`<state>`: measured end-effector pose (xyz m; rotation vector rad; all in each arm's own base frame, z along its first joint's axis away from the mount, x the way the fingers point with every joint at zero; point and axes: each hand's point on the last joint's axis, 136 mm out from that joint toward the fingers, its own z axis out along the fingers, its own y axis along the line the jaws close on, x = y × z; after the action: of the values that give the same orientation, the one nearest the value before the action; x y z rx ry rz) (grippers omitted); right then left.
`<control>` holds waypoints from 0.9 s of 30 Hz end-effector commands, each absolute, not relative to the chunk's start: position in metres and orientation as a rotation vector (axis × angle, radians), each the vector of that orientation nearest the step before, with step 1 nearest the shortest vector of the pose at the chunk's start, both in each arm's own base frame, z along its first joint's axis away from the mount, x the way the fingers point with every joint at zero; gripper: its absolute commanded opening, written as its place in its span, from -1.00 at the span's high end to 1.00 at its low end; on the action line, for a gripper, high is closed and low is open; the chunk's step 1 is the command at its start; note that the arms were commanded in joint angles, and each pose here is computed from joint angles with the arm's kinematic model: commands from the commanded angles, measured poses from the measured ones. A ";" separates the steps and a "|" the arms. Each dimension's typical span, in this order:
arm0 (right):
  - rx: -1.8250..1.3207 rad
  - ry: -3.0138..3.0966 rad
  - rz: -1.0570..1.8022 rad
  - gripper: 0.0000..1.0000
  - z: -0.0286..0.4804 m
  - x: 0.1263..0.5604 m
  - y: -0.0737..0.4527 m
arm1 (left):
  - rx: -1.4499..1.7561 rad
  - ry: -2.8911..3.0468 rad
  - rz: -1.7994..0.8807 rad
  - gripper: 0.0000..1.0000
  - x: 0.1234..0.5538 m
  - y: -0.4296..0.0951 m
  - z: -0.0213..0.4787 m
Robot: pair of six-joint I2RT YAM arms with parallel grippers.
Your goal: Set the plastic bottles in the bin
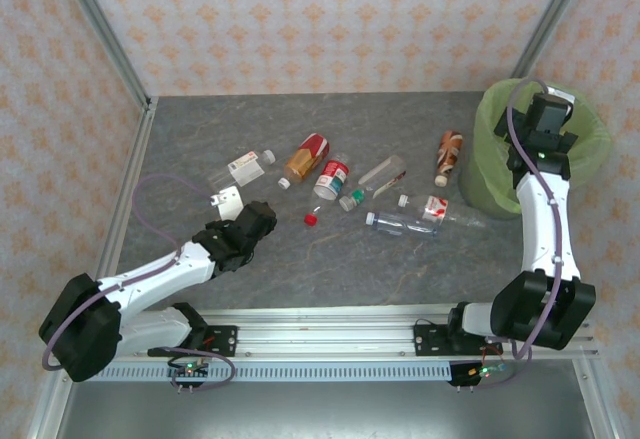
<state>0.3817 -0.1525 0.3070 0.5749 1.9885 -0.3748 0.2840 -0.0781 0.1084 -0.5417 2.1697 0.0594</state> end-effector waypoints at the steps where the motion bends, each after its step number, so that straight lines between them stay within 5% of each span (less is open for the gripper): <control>1: 0.599 1.940 -0.317 -0.98 0.328 0.371 -0.146 | -0.590 2.145 0.047 -1.00 0.288 -0.076 0.116; 7: 0.556 1.858 -0.167 -0.98 0.362 0.365 -0.124 | -0.611 2.143 0.001 -1.00 0.291 -0.077 0.120; 16: 0.186 1.886 0.181 -0.99 0.389 0.365 -0.009 | -0.518 2.129 -0.181 -1.00 0.309 -0.091 0.176; 21: -0.204 1.999 0.277 -0.98 0.350 0.352 0.071 | -0.385 2.207 -0.256 -1.00 0.320 -0.094 0.213; 27: -0.436 2.147 0.249 -0.99 0.274 0.337 0.107 | -0.205 2.274 -0.259 -1.00 0.331 -0.106 0.236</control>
<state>0.3488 0.0996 0.3072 -0.3063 2.0679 0.2777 0.3390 -0.0937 0.2512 -0.3815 2.1386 -0.2811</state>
